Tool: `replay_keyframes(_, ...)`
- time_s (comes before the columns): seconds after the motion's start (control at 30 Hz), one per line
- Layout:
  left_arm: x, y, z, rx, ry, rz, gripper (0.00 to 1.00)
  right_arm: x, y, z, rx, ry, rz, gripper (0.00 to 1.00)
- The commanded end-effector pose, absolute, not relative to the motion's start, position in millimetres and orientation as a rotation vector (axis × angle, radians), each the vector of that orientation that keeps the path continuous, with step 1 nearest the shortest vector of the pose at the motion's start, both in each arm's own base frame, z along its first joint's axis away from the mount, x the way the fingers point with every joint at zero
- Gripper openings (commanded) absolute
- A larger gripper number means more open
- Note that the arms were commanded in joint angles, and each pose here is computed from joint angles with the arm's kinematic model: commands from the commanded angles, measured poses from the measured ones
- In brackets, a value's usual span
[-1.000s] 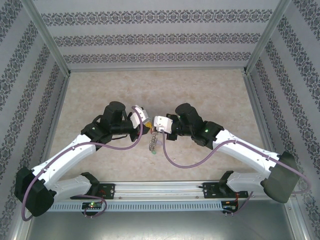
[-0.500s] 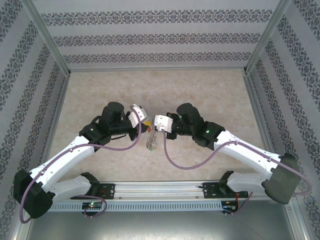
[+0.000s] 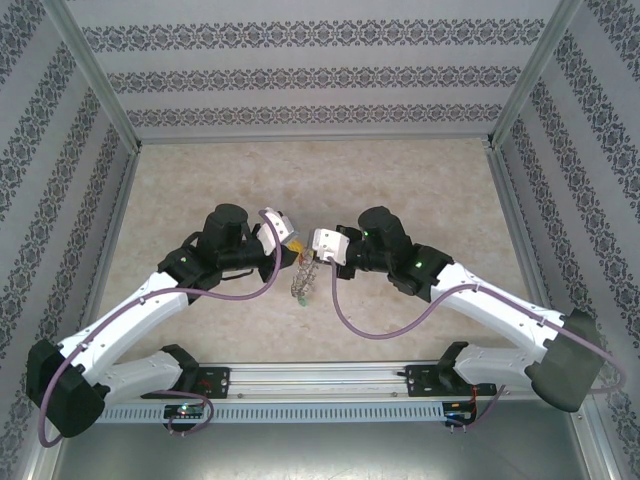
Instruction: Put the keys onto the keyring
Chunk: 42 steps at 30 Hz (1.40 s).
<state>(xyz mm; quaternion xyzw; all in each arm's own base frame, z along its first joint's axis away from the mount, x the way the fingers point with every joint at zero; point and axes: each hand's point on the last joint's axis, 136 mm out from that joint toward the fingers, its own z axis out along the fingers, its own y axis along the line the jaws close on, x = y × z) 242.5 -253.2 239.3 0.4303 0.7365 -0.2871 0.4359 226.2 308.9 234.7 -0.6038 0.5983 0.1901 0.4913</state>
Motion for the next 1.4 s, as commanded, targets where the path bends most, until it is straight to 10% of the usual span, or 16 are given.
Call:
replay_keyframes(0.0,242,-255,252,1.065,1.829,-0.826,0.00,217,312,260,-1.408,1.355,0.573,0.00)
replay_keyframes(0.63,246,-262,261,1.045,1.900,-1.147,0.01,219,304,264,-1.347,1.319,0.652,0.00)
replay_keyframes(1.0,251,-253,263,0.997,1.889,-1.097,0.30,223,303,259,-1.330,1.339,0.665,0.00)
replay_keyframes(1.37,249,-242,270,1.118,1.666,-0.867,0.34,218,305,264,-1.347,1.326,0.822,0.00)
